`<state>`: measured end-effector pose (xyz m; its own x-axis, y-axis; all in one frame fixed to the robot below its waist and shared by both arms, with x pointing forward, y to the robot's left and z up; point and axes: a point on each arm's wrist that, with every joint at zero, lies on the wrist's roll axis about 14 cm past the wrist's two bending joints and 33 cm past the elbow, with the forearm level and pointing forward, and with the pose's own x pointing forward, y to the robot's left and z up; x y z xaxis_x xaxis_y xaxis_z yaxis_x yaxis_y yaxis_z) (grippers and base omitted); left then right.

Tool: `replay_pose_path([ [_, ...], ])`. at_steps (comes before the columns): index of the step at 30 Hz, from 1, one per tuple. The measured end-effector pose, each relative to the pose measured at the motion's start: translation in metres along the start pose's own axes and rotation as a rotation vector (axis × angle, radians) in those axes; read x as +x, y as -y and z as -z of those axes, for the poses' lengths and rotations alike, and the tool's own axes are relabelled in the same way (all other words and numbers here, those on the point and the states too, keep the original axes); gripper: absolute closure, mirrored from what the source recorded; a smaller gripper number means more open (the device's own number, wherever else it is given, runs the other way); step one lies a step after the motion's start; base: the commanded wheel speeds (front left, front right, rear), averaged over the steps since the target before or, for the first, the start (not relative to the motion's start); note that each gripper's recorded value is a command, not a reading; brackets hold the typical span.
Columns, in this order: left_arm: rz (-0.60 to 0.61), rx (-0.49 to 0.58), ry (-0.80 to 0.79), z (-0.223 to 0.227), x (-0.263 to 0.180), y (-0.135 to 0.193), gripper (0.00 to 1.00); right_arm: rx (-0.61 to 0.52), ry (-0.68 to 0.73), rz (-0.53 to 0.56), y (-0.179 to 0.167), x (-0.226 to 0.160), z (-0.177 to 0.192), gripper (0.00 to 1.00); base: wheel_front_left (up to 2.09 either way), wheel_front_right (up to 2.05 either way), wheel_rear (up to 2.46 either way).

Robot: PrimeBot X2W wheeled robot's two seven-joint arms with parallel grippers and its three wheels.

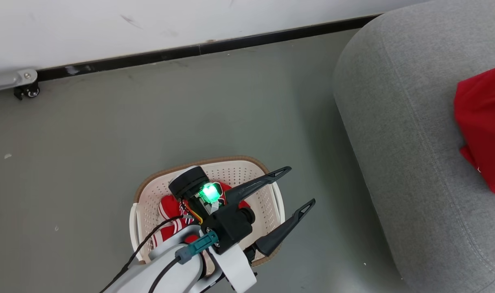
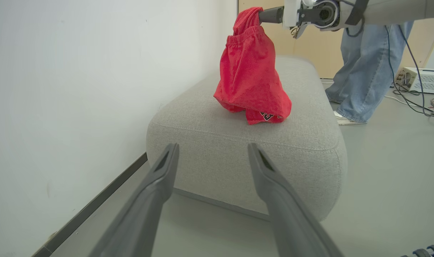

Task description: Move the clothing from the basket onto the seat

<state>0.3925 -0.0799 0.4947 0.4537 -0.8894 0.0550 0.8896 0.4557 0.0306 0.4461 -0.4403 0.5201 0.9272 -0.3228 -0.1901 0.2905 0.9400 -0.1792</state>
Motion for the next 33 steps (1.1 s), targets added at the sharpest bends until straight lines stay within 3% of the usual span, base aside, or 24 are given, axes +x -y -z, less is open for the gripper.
replay_pose_path([
  [7,0.020,0.000,0.009,0.001,0.004,0.001,0.00,0.023,-0.100,0.031,0.000,0.001,0.041,1.00,0.00,0.00,0.00],
  [19,0.044,0.001,0.021,0.004,0.011,-0.001,0.00,0.021,-0.199,0.233,0.068,-0.015,0.074,1.00,0.00,0.00,0.00],
  [31,0.059,-0.012,0.026,0.010,0.018,-0.003,0.00,0.009,-0.270,0.239,0.060,-0.023,0.108,1.00,0.00,0.00,0.00],
  [33,0.063,-0.008,0.031,0.009,0.020,-0.005,0.00,0.009,-0.273,0.249,0.063,-0.025,0.110,0.74,0.00,0.00,0.00],
])
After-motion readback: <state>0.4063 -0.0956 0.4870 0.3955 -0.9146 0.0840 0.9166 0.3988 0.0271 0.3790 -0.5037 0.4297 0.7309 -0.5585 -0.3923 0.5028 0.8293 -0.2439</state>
